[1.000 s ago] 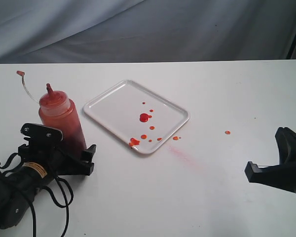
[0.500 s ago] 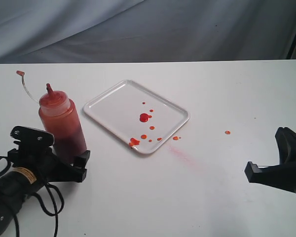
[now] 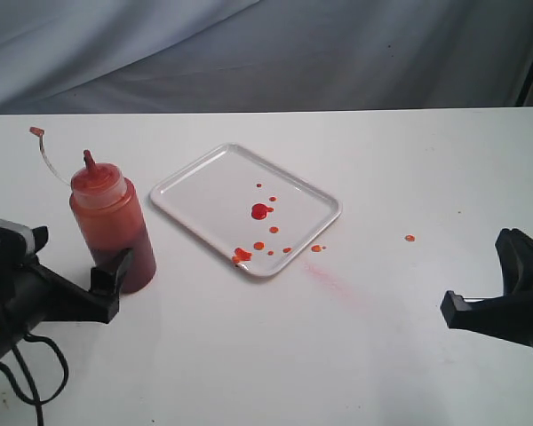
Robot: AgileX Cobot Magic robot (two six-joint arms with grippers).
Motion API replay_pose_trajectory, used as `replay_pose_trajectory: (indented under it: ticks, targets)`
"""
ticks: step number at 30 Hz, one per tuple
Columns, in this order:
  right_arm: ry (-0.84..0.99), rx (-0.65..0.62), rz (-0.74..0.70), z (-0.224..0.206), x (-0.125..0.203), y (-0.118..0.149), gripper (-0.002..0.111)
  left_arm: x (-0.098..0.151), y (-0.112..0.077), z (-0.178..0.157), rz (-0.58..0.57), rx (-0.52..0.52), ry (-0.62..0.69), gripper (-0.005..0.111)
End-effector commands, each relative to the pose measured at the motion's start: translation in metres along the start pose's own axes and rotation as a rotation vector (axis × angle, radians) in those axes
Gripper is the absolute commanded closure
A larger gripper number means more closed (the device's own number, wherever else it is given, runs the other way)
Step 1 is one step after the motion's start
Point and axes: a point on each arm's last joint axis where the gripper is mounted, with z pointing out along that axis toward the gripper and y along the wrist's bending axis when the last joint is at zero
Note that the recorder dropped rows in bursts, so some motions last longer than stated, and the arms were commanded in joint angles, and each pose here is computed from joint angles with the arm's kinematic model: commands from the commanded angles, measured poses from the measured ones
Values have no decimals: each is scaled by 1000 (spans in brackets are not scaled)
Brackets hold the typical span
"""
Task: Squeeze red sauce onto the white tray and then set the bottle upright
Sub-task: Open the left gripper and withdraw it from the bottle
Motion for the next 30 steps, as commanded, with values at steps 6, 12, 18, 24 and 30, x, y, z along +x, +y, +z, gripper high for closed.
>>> replay_pose_trajectory:
  ticks: [6,12,18,24,30]
  targets:
    - [-42,-66,-181,-1,-3,5,108,-46,-3,-39,81,66,-205,2]
    - [-108,-207,-242,-3,-7,18,108,-72,-8,-67,152,136,-365,2]
    - [-167,-310,-213,-8,-14,26,108,-97,-5,-107,137,151,-567,2]
    - [-260,-370,-26,-18,-35,22,108,-99,-18,-120,225,290,-629,2]
    - [-413,-443,49,-34,-60,15,108,-104,-20,-125,186,320,-689,2]
